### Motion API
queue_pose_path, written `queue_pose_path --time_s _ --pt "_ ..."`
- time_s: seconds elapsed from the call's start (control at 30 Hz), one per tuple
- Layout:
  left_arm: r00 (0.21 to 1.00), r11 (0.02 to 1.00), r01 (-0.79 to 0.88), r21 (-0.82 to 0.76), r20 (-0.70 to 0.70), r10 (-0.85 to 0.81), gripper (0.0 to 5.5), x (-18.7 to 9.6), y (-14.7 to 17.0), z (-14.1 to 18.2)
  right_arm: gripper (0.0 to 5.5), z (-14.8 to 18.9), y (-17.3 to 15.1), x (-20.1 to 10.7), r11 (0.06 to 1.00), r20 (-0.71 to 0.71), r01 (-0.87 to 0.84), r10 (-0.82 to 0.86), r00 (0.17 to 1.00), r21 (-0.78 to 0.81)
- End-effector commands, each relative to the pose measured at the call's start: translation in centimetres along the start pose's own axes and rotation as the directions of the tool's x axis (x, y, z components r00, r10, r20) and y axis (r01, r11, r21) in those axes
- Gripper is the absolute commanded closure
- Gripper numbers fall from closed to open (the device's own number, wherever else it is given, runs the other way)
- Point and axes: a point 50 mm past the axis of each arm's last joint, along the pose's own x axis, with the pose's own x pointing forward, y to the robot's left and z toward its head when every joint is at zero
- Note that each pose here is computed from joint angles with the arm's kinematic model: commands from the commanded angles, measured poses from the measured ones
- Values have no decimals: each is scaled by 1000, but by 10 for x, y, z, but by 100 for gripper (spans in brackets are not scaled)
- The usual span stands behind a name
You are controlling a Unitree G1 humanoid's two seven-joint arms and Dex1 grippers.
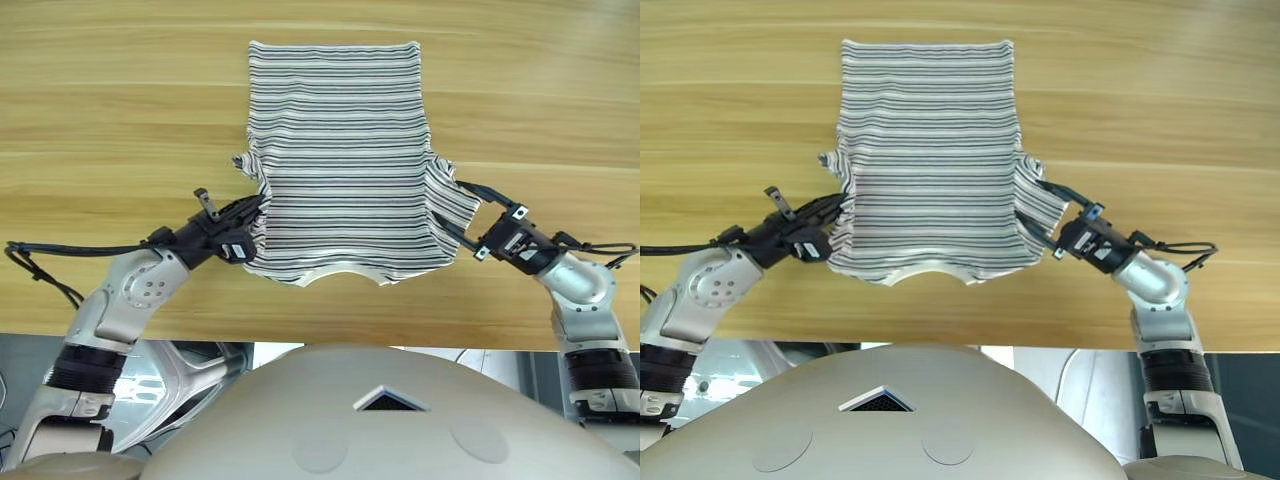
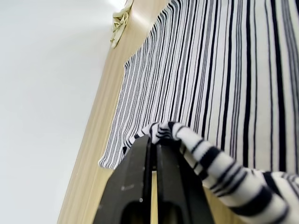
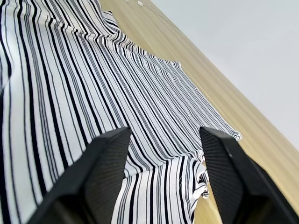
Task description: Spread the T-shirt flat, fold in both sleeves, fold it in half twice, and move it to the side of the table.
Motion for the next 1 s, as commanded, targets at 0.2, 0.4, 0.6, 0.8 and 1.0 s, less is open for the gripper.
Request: queue_pose_path --time_s 0.2,0.4,0.6,0.8,1.0 --pt "965 969 246 13 -95 -243 550 1 -33 -20 280 2 -3 3 1000 11 -4 4 1000 -25" --pt "953 957 291 -22 -80 -291 470 -3 -42 -21 280 3 -5 2 1000 8 0 1 1000 -29" --pt "948 953 301 -47 -93 -304 386 -7 -48 -24 280 2 -6 3 999 6 2 -2 1000 -34" --pt "991 988 136 -79 -6 -137 348 -8 -30 -9 280 1 -16 -3 997 -27 1 -3 1000 -75" --pt "986 978 -105 -179 107 125 348 -6 3 6 280 6 -44 -22 963 -107 60 -91 990 -262"
